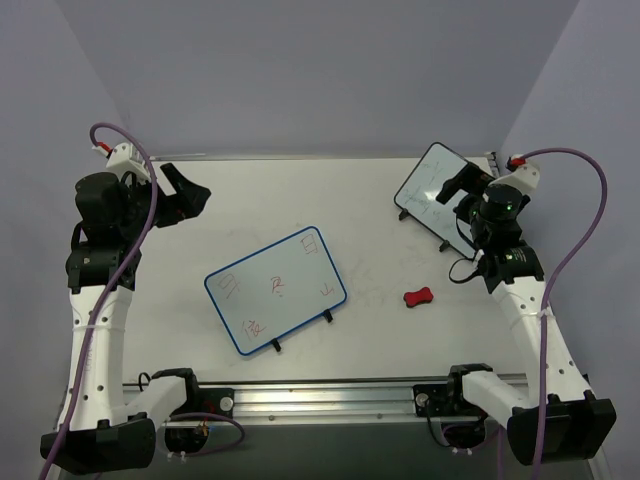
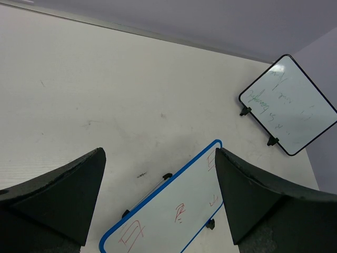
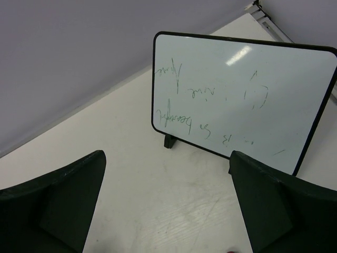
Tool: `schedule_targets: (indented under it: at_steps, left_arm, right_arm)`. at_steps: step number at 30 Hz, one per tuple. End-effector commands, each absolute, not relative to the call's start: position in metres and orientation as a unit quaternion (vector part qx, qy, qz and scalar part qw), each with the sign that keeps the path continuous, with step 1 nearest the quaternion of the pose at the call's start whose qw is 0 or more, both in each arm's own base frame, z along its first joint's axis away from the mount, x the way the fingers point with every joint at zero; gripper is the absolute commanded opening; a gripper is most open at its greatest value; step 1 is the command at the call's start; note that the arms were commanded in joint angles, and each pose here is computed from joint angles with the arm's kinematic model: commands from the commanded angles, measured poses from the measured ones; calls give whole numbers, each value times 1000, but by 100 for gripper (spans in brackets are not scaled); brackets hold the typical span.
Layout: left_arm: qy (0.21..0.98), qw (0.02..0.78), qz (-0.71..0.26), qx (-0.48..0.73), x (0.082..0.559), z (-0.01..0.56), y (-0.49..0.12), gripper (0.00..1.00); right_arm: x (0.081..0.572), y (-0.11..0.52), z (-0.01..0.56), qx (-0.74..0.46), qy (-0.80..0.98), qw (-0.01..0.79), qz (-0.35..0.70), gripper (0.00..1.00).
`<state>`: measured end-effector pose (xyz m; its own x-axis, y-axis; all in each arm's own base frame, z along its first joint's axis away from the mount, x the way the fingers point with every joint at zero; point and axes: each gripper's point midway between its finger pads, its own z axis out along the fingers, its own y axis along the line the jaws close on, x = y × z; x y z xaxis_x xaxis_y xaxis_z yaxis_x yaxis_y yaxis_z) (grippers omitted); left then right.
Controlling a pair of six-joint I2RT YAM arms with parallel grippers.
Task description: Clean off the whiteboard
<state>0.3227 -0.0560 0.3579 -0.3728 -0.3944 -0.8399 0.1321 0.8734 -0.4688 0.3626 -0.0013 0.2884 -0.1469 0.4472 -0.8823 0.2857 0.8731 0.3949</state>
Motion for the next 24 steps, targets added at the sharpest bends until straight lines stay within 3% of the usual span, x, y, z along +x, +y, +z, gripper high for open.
schedule_targets:
  at_steps: [1, 18, 21, 24]
  left_arm:
    - [778, 577, -243, -64, 324, 370, -59, 94]
    - [778, 572, -253, -63, 323, 362, -62, 94]
    - [780, 569, -255, -62, 323, 360, -63, 94]
    - [778, 570, -257, -63, 323, 361, -64, 94]
  right_arm:
    - [361, -13, 291, 260, 756, 600, 35, 100]
    - [326, 17, 194, 312, 816, 486, -13, 99]
    - [311, 30, 167, 345, 816, 463, -10, 91]
    - [295, 35, 149, 370, 810, 453, -34, 90]
